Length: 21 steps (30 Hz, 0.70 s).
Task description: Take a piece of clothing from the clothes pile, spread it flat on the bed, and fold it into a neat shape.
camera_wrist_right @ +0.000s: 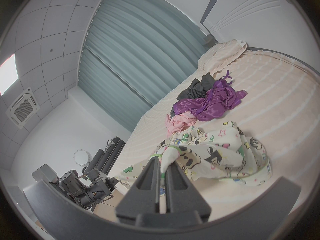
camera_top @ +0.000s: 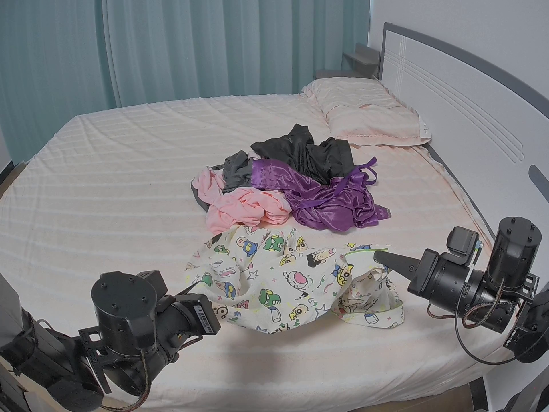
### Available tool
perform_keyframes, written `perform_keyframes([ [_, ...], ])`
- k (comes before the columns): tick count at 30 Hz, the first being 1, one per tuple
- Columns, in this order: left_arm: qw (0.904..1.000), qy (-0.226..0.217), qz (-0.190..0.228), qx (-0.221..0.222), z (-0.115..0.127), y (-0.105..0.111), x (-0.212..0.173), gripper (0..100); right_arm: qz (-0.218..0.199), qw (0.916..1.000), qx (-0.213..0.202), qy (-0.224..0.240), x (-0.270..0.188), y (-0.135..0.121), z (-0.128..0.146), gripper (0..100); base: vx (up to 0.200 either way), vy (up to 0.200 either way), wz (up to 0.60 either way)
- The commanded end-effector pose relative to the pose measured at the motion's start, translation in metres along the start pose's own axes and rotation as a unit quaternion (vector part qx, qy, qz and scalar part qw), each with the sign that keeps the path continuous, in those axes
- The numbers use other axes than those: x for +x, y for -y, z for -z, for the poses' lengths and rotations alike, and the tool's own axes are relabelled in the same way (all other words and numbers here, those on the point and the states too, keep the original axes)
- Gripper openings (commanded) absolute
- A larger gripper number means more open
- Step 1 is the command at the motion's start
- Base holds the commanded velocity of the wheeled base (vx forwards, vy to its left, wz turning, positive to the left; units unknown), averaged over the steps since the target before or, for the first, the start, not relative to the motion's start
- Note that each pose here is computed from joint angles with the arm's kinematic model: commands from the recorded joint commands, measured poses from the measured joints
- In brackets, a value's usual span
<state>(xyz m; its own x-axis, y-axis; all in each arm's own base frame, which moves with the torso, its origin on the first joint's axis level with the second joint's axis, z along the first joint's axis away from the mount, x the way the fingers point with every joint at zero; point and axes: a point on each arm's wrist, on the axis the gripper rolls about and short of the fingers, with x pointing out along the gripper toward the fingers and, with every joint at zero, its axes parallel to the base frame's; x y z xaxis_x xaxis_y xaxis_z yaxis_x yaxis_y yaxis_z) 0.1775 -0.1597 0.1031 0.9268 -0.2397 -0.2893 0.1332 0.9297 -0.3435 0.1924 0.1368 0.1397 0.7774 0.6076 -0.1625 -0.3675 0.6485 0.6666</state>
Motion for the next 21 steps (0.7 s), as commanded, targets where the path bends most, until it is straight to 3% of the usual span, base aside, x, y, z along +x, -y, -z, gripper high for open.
perform_keyframes([
  [1, 1.0, -0.001, -0.001, 0.001, 0.0005, -0.0009, -0.0008, 0, 0.001, 1.0, 0.0, 0.001, 0.0, 0.0008, -0.0005, 0, 0.0, 0.0, 0.0],
  [12, 1.0, 0.008, 0.005, 0.0, -0.0029, -0.0018, -0.0062, 0, 0.003, 1.0, 0.001, -0.002, 0.0009, 0.0016, 0.0003, 0, 0.0, 0.0, 0.0],
  [18, 0.9999, 0.01, 0.006, -0.003, -0.0039, -0.0017, -0.0069, 0, 0.0, 0.9998, 0.021, 0.001, 0.0011, 0.0005, -0.0009, 0, 0.0, 0.0, 0.0],
  [21, 0.9998, 0.017, 0.006, -0.009, -0.0074, -0.0018, -0.0073, 0, 0.0, 0.9998, 0.02, 0.002, 0.0006, 0.0001, -0.0014, 0, 0.0, 0.2, 0.0],
])
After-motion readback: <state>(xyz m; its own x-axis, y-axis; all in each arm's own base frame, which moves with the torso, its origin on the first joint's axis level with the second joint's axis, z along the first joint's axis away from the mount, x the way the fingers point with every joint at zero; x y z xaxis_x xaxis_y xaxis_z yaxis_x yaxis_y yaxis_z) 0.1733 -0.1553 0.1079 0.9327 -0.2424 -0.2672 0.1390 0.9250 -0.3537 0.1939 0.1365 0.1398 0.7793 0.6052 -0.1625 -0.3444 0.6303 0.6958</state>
